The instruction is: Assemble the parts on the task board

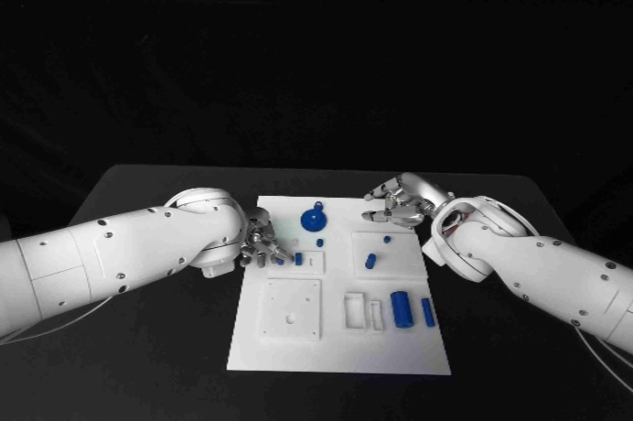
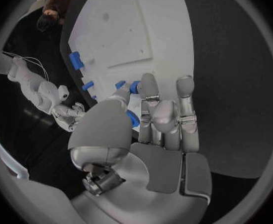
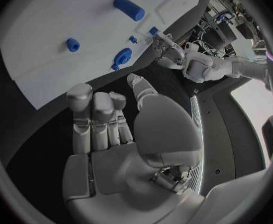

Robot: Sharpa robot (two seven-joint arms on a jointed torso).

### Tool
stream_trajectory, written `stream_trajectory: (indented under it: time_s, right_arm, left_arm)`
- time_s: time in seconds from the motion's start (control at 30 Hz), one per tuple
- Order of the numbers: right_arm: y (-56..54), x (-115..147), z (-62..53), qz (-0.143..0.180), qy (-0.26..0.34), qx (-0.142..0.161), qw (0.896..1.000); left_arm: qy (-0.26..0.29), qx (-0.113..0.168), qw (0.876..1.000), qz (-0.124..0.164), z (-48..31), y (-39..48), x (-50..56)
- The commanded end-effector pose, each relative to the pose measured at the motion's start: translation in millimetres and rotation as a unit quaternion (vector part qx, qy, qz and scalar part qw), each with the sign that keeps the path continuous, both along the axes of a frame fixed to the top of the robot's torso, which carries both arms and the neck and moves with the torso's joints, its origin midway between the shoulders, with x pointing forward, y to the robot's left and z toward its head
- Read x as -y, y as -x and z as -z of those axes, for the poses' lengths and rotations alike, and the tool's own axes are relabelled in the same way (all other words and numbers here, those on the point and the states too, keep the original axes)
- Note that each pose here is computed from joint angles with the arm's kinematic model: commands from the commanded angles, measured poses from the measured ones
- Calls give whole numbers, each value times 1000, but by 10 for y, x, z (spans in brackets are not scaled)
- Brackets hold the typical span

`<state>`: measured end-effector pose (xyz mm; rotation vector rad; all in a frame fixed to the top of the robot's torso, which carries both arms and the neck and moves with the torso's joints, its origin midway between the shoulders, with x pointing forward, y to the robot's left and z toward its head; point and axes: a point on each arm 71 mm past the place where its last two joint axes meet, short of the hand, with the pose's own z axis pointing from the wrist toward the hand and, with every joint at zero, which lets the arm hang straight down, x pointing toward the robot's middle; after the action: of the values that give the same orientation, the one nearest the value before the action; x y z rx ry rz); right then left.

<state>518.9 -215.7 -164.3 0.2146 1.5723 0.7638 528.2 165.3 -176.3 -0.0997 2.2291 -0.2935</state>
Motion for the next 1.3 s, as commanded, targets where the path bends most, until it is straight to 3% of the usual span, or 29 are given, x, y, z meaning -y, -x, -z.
stream_trajectory:
  time_s: [0.03,1.3]
  right_arm:
    - [4,-13,3,-6,1,0,1000]
    - [5,-15,12,-6,1,-1,1000]
  left_arm:
    - [-8,-7,1000,3,45,17,-3]
    - [0,-3,1000,-5,35,-6,-36]
